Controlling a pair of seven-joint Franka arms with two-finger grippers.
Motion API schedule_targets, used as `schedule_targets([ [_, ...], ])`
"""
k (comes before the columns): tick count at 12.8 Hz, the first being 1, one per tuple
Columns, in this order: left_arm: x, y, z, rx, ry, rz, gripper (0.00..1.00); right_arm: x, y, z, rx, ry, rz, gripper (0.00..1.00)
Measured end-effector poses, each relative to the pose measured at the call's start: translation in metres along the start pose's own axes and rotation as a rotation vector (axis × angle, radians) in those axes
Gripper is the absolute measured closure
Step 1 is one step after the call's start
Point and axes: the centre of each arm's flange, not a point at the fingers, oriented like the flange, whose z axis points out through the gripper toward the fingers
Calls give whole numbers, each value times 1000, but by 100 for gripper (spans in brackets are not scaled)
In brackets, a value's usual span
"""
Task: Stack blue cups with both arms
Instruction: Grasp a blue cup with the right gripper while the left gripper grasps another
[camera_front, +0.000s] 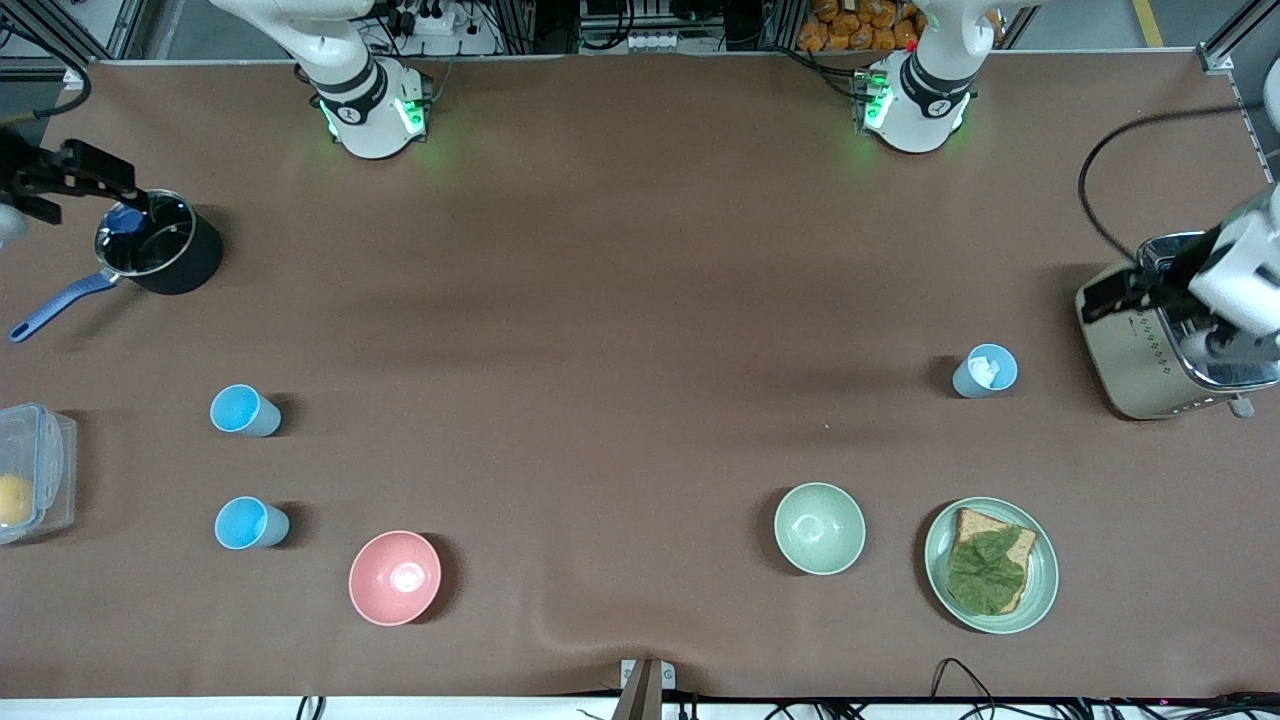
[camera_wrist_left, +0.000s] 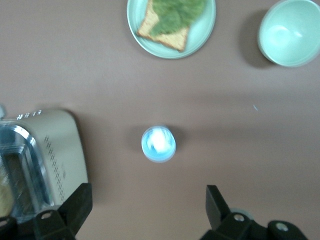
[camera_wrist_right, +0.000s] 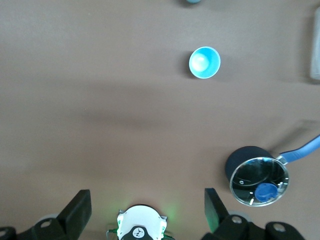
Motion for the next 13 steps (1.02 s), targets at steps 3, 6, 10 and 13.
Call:
schedule_targets([
  [3, -12, -21, 108, -5, 15, 2, 0, 32, 5, 72, 28, -106, -3, 0],
  [6, -26, -16, 175, -13, -10, 8, 0, 79, 22, 168, 64, -241, 12, 0],
  [10, -42, -14, 218, -19, -27, 10, 0, 115, 35, 246, 99, -303, 29, 0],
  [13, -47, -12, 247, -24, -31, 10, 1, 118, 41, 255, 103, -305, 38, 0],
])
